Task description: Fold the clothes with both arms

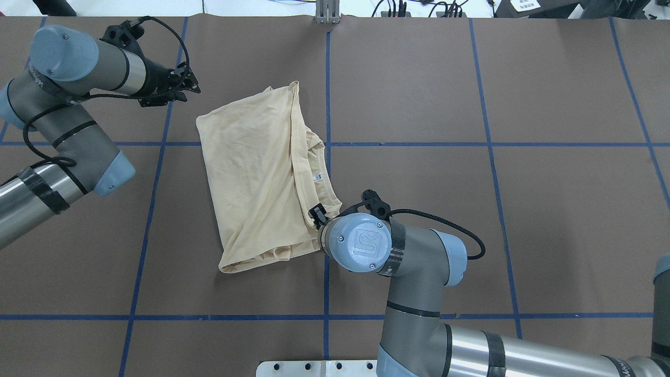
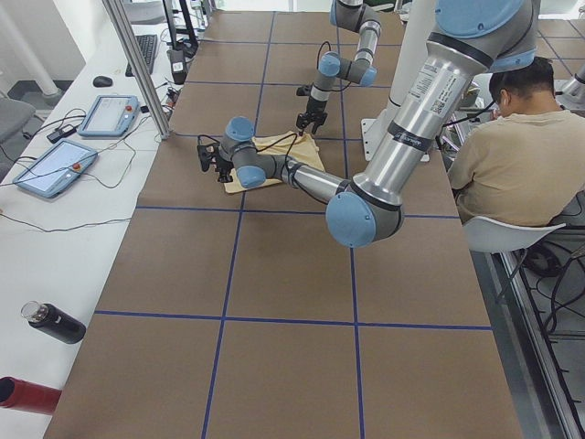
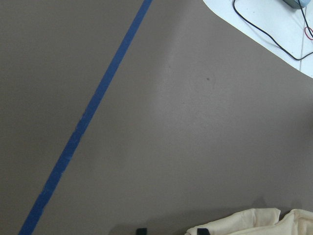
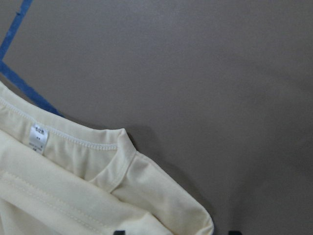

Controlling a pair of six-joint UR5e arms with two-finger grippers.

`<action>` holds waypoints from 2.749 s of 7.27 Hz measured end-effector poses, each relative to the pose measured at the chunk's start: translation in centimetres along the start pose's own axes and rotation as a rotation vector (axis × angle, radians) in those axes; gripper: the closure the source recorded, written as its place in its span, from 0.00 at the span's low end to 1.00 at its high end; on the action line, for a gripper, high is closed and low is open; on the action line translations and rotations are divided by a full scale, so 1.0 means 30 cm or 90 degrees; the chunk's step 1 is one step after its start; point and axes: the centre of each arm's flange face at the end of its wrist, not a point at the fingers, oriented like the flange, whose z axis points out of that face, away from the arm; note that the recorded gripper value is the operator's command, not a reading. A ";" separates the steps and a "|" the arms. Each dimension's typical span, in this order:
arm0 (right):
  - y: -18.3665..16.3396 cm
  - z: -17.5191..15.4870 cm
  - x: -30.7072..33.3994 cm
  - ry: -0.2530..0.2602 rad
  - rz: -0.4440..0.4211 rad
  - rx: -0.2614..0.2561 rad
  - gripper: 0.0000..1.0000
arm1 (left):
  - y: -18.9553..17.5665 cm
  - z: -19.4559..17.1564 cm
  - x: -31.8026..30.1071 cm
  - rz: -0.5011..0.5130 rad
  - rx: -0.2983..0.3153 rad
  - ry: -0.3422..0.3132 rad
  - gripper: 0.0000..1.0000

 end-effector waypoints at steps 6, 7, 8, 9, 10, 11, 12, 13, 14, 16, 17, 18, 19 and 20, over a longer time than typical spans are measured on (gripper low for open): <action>0.016 -0.012 0.006 0.002 -0.003 -0.008 1.00 | 0.003 -0.004 0.009 0.000 0.000 0.002 0.55; 0.018 -0.021 0.005 0.002 -0.003 -0.010 1.00 | 0.003 -0.005 0.010 0.000 0.000 0.003 0.55; 0.018 -0.042 0.005 0.004 -0.004 -0.011 1.00 | 0.004 -0.008 0.016 -0.001 -0.001 0.005 0.55; 0.017 -0.076 0.005 0.009 -0.005 -0.006 1.00 | 0.009 -0.024 0.031 -0.002 -0.002 0.012 0.55; 0.021 -0.115 0.011 0.017 -0.007 -0.001 1.00 | 0.029 -0.068 0.056 -0.011 -0.006 0.029 0.55; 0.036 -0.155 0.033 0.024 -0.011 -0.002 1.00 | 0.067 -0.127 0.073 -0.033 -0.024 0.048 0.55; 0.066 -0.193 0.078 0.036 -0.019 -0.006 1.00 | 0.128 -0.200 0.080 -0.066 -0.054 0.068 0.54; 0.101 -0.229 0.131 0.049 -0.026 -0.011 1.00 | 0.228 -0.277 0.068 -0.102 -0.088 0.085 0.40; 0.130 -0.248 0.175 0.060 -0.029 -0.015 1.00 | 0.346 -0.355 0.039 -0.131 -0.122 0.096 0.05; 0.156 -0.250 0.231 0.068 -0.034 -0.012 1.00 | 0.576 -0.475 -0.027 -0.176 -0.190 0.095 0.02; 0.157 -0.250 0.239 0.068 -0.035 -0.011 1.00 | 0.685 -0.477 -0.043 -0.196 -0.215 0.084 0.02; 0.156 -0.253 0.243 0.067 -0.035 -0.011 1.00 | 0.804 -0.452 -0.055 -0.218 -0.227 0.071 0.11; 0.153 -0.263 0.243 0.064 -0.034 -0.013 1.00 | 0.914 -0.435 -0.056 -0.240 -0.235 0.063 0.12; 0.152 -0.274 0.241 0.061 -0.034 -0.016 1.00 | 0.975 -0.442 -0.048 -0.253 -0.243 0.064 0.00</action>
